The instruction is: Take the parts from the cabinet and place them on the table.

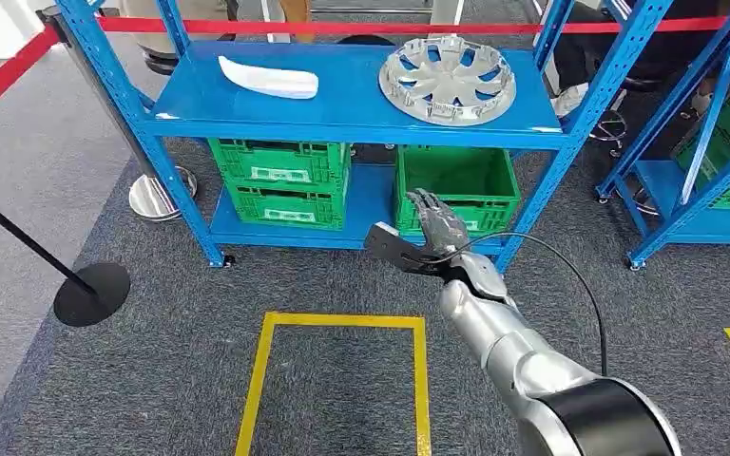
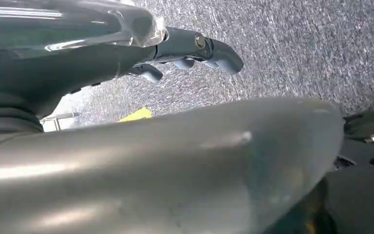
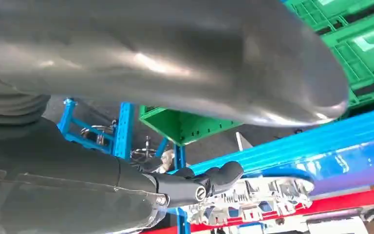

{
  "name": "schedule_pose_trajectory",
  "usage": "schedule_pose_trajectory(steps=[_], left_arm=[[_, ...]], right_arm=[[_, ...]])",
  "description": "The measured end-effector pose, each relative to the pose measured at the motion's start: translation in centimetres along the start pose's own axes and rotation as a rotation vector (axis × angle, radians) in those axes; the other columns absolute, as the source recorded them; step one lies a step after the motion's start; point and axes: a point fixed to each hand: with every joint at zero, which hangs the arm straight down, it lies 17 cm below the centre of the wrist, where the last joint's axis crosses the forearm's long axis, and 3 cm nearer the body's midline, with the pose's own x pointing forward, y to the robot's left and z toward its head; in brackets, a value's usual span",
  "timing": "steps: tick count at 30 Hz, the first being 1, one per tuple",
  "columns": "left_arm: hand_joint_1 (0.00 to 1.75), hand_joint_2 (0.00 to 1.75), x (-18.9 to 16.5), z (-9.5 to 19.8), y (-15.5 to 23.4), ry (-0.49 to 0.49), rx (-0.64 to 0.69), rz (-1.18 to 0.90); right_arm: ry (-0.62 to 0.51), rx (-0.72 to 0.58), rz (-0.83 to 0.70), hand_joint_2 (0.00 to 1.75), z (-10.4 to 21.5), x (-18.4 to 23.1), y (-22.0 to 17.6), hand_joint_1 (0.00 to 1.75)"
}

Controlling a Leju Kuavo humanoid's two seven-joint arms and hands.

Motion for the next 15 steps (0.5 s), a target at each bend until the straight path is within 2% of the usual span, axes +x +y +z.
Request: schedule_pose_trajectory(steps=[15], left_arm=[[0.00, 0.00, -1.4, -0.3, 1.8, 0.030, 0.059, 0.144]], right_arm=[[-0.052, -0.016, -0.040, 0.00, 0.1, 0.9, -0.1, 0.00]])
